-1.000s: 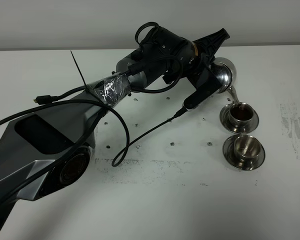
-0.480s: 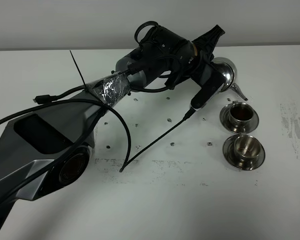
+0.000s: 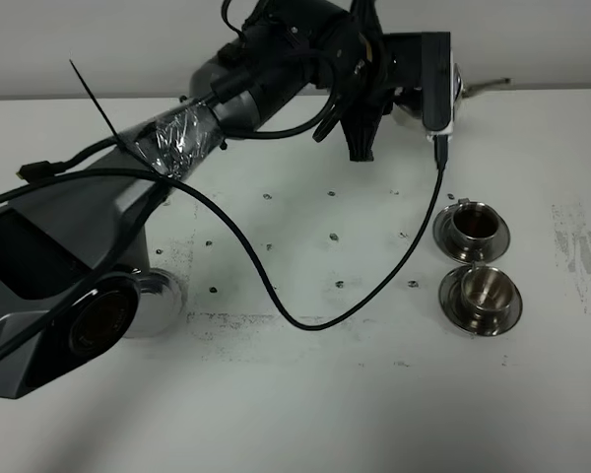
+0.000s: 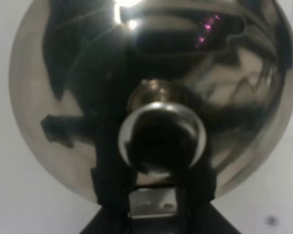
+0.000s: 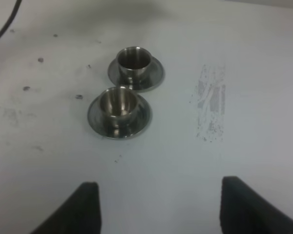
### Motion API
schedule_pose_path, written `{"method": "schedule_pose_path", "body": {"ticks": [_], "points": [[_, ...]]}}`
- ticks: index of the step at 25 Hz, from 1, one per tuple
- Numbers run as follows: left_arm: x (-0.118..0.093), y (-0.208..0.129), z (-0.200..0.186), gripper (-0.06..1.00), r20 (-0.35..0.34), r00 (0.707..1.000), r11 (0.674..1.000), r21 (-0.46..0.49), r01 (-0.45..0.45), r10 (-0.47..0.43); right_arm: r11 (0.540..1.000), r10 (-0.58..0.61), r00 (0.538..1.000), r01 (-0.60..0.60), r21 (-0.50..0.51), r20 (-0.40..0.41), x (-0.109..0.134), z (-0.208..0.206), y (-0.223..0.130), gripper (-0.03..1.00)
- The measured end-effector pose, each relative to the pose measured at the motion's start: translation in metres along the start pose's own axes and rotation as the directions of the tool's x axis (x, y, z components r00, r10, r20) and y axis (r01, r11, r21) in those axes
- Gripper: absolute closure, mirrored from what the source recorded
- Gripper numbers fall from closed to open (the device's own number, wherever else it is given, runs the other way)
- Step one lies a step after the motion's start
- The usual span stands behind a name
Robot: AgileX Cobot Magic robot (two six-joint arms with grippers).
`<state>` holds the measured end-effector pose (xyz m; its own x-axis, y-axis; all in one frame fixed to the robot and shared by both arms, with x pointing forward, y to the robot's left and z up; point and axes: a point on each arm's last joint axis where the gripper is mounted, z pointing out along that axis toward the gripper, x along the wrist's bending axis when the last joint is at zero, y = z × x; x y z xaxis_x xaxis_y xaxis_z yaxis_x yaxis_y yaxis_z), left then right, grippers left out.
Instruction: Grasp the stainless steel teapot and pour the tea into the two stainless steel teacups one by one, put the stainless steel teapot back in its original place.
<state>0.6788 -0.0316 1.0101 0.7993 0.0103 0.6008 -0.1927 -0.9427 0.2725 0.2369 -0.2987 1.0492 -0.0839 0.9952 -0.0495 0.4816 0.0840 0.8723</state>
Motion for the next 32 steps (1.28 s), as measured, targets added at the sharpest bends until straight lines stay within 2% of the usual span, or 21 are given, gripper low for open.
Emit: {"method": "schedule_pose_path", "body": {"ticks": [2, 4, 8, 16, 23, 32], "points": [[0.002, -0.004, -0.009, 0.76, 0.016, 0.987, 0.986, 0.052, 0.157, -0.158, 1.000, 0.000, 1.000, 0.000, 0.000, 0.000, 0.000, 0.000, 0.000, 0.46], [0.002, -0.010, -0.014, 0.76, 0.023, 0.961, 0.957, 0.103, 0.272, -0.276, 1.000, 0.000, 1.000, 0.000, 0.000, 0.000, 0.000, 0.000, 0.000, 0.46], [-0.006, -0.017, -0.014, 0.76, 0.076, 0.914, 0.905, 0.193, 0.378, -0.398, 1.000, 0.000, 1.000, 0.000, 0.000, 0.000, 0.000, 0.000, 0.000, 0.46], [-0.014, -0.019, -0.007, 0.76, 0.122, 0.894, 0.889, 0.226, 0.397, -0.430, 1.000, 0.000, 1.000, 0.000, 0.000, 0.000, 0.000, 0.000, 0.000, 0.46], [-0.033, -0.025, 0.024, 0.76, 0.177, 0.878, 0.880, 0.270, 0.391, -0.444, 1.000, 0.000, 1.000, 0.000, 0.000, 0.000, 0.000, 0.000, 0.000, 0.46], [-0.046, -0.030, 0.046, 0.76, 0.200, 0.874, 0.877, 0.296, 0.378, -0.443, 1.000, 0.000, 1.000, 0.000, 0.000, 0.000, 0.000, 0.000, 0.000, 0.46]]}}
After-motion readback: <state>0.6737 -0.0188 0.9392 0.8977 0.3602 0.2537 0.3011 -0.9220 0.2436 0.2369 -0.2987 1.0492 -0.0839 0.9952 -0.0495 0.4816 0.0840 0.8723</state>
